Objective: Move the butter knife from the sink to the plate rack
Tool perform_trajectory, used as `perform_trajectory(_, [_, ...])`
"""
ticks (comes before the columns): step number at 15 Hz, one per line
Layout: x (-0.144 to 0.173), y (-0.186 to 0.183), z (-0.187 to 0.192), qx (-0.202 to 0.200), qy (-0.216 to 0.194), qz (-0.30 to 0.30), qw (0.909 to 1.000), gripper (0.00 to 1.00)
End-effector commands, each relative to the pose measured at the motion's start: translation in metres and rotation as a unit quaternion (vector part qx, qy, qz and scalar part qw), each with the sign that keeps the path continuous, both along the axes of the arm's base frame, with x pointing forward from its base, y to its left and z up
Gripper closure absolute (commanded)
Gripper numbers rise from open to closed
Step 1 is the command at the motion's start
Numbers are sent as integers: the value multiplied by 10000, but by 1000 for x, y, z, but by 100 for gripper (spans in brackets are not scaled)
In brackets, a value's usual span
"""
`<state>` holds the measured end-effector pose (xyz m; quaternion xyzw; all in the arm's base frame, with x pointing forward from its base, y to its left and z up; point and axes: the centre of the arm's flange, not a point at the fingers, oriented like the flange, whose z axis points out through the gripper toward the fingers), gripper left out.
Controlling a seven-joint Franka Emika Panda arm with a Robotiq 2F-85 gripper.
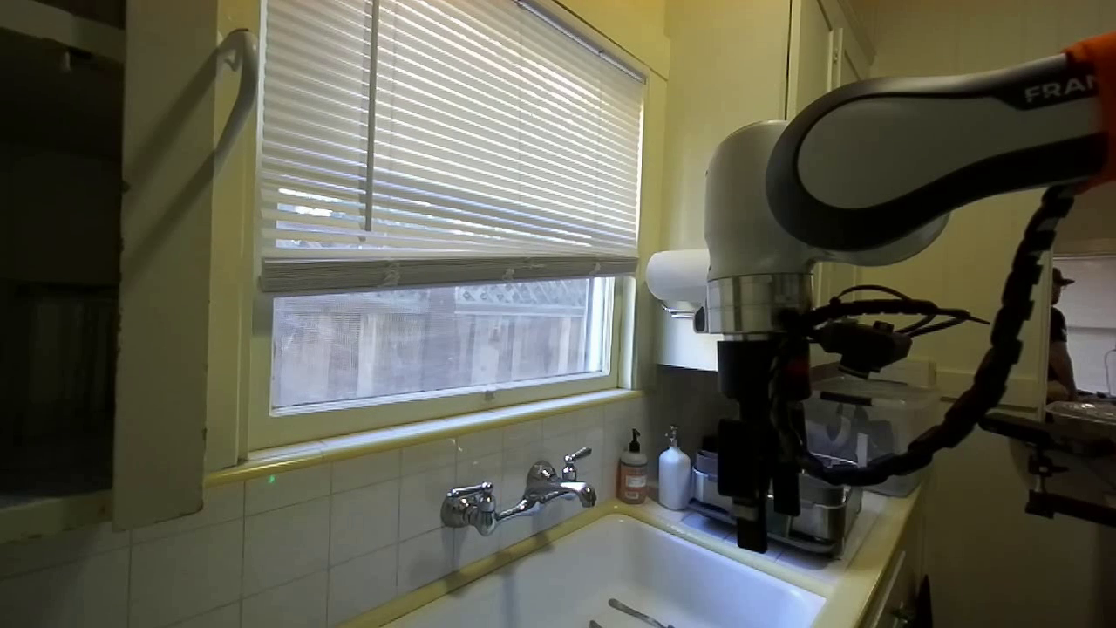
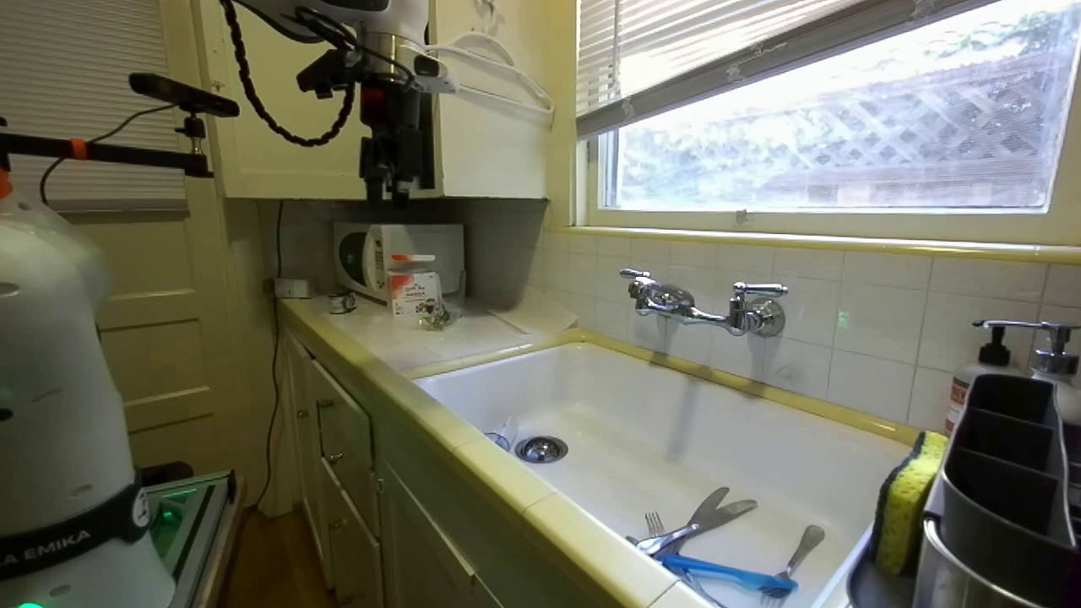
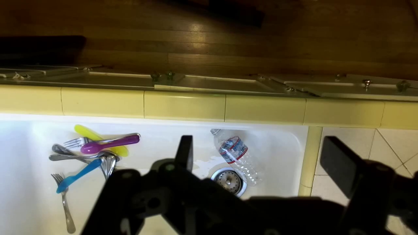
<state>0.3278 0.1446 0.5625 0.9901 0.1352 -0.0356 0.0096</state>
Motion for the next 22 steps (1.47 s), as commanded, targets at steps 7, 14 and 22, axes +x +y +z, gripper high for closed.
perform_trajectory(7, [4,-1,-1,70,158,-190,9997,0])
perform_trajectory(14, [56,-69,-58,-282,601,-788,9947,0])
perform_trajectory(22, [97,-159,-111,-598,1051,-729,9900,0])
